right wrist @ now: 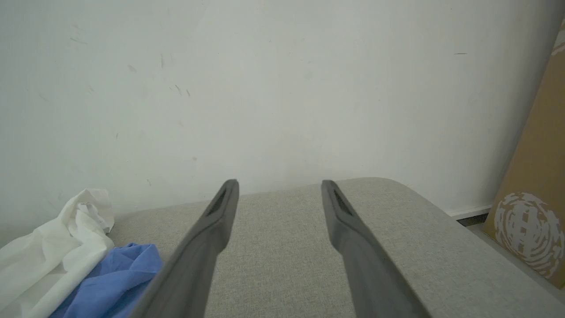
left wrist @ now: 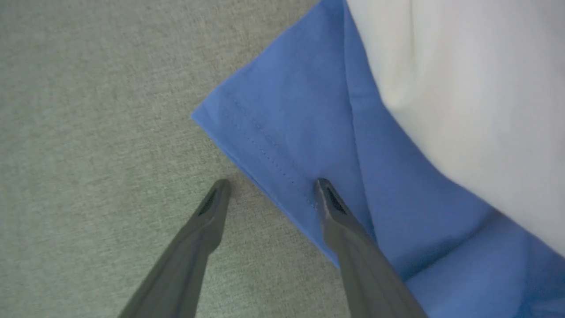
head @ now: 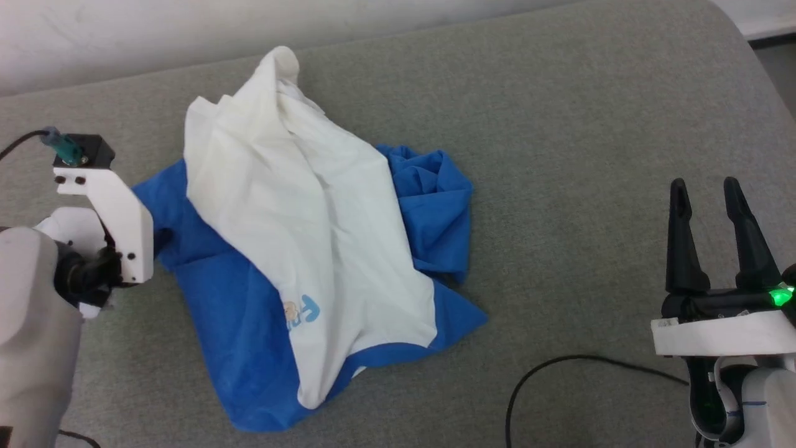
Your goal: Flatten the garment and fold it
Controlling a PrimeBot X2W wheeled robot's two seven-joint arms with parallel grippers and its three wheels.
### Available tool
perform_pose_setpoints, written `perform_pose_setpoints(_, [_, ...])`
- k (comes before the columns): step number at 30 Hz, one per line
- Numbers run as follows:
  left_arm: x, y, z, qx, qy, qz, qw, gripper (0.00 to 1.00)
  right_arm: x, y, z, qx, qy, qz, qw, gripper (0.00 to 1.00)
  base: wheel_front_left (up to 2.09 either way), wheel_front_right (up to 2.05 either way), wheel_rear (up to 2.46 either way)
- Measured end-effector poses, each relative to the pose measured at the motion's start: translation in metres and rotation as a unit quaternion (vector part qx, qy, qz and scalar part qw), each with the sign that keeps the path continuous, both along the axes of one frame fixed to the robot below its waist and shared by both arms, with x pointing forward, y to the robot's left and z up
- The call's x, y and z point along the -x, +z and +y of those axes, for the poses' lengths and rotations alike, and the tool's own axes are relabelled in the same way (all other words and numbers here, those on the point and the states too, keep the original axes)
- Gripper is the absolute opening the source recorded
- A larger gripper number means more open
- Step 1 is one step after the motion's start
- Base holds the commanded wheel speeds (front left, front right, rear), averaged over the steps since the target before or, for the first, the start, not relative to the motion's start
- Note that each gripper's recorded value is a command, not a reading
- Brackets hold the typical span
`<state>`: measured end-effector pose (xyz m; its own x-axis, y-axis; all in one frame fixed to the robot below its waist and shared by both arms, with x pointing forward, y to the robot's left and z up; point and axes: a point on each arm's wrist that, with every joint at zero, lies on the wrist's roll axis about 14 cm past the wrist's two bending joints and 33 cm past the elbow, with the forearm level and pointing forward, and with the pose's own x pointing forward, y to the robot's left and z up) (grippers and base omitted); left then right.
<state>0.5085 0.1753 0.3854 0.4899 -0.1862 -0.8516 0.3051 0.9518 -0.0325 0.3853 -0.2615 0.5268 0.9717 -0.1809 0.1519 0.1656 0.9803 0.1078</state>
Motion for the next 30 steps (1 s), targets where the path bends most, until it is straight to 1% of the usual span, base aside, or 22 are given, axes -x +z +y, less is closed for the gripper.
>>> perform_pose_setpoints(2, [-0.002,-0.005,-0.002,0.003,0.001,0.014,1.0,1.0,0.001,-0.003,-0.003,0.002,-0.005,0.005,1.0,1.0,0.0,0.0,0.0])
perform_pose_setpoints(3, [-0.002,-0.007,-0.002,0.007,0.003,0.022,1.0,0.46,0.002,-0.004,-0.005,0.002,-0.007,0.008,1.0,1.0,0.0,0.0,0.0])
perform_pose_setpoints(4, [-0.002,-0.008,-0.003,0.013,0.006,0.026,1.0,0.14,0.002,-0.005,-0.006,0.003,-0.009,0.009,1.0,1.0,0.0,0.0,0.0])
perform_pose_setpoints(5, [-0.004,-0.007,-0.003,0.018,0.008,0.025,0.999,0.0,0.002,-0.006,-0.007,0.003,-0.01,0.01,1.0,1.0,0.0,0.0,0.0])
perform_pose_setpoints(8, [-0.008,-0.002,-0.003,0.029,0.016,0.004,0.999,0.0,0.001,-0.007,-0.005,0.002,-0.008,0.012,1.0,1.0,0.0,0.0,0.0])
perform_pose_setpoints(10, [-0.01,0.004,0.003,0.024,0.021,-0.019,0.999,0.0,-0.001,-0.008,-0.003,0.002,-0.004,0.012,1.0,1.0,0.0,0.0,0.0])
perform_pose_setpoints(12, [-0.016,0.016,0.018,0.005,0.034,-0.055,0.998,0.0,-0.002,-0.006,0.001,0.002,0.002,0.009,1.0,1.0,0.0,0.0,0.0])
perform_pose_setpoints(15, [-0.027,0.044,0.051,-0.016,0.077,-0.122,0.989,0.0,-0.003,-0.002,0.006,0.0,0.009,0.002,1.0,1.0,0.0,0.0,0.0])
perform_pose_setpoints(18, [-0.032,0.071,0.086,-0.035,0.117,-0.186,0.975,0.0,-0.007,0.001,0.013,-0.001,0.02,-0.004,1.0,1.0,0.0,0.0,0.0])
perform_pose_setpoints(22, [-0.036,0.105,0.131,-0.074,0.154,-0.26,0.95,0.0,-0.012,0.003,0.021,-0.003,0.033,-0.008,0.999,1.0,0.0,0.0,0.0])
perform_pose_setpoints(26, [-0.047,0.126,0.138,-0.064,0.159,-0.34,0.925,0.0,-0.017,-0.003,0.026,-0.005,0.04,-0.002,0.999,1.0,0.0,0.0,0.0])
perform_pose_setpoints(27, [-0.05,0.128,0.137,-0.061,0.157,-0.354,0.92,0.45,-0.018,-0.004,0.026,-0.004,0.041,0.001,0.999,1.0,0.0,0.0,0.0])
perform_pose_setpoints(28, [-0.052,0.127,0.136,-0.057,0.157,-0.364,0.916,1.0,-0.02,-0.006,0.027,-0.004,0.041,0.003,0.999,1.0,0.0,0.0,0.0])
perform_pose_setpoints(30, [-0.052,0.115,0.134,-0.054,0.161,-0.361,0.917,1.0,-0.024,-0.009,0.029,-0.003,0.045,0.006,0.999,1.0,0.0,0.0,0.0])
